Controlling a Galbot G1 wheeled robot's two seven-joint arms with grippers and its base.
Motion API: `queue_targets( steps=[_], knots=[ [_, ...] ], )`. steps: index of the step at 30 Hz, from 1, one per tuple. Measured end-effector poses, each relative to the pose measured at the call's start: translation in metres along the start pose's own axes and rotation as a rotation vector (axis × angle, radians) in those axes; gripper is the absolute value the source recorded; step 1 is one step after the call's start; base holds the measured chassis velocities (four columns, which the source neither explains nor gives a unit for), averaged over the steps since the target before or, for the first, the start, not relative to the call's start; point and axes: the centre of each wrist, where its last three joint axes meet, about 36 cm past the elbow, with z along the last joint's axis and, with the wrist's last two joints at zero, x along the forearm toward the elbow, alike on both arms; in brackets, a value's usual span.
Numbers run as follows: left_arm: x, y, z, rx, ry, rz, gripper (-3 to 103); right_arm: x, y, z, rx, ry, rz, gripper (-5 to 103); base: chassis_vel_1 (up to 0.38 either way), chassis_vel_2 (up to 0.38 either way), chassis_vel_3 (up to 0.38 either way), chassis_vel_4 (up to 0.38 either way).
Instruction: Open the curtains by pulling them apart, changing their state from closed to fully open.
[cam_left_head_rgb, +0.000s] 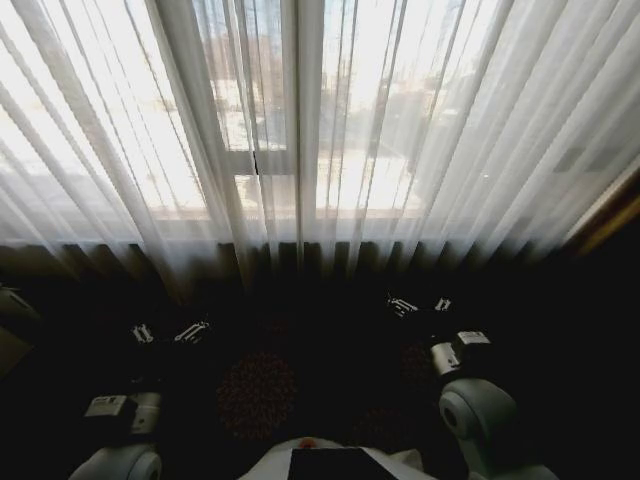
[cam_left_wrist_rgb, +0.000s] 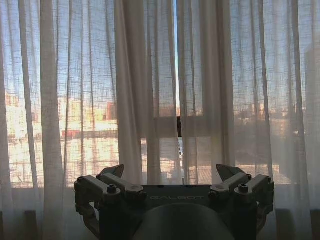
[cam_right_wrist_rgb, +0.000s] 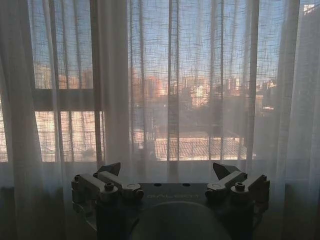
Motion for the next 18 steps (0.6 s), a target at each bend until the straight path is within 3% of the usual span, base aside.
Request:
queue_targets(
  steps=[18],
  knots=[
    [0.0019, -0.0008, -0.0012, 0.004, 0.025, -0.009, 100, -0.0024, -0.0017, -0.0009, 0.012, -0.002, -0.011, 100, 0.000, 0.000, 0.000, 0.000]
  ],
)
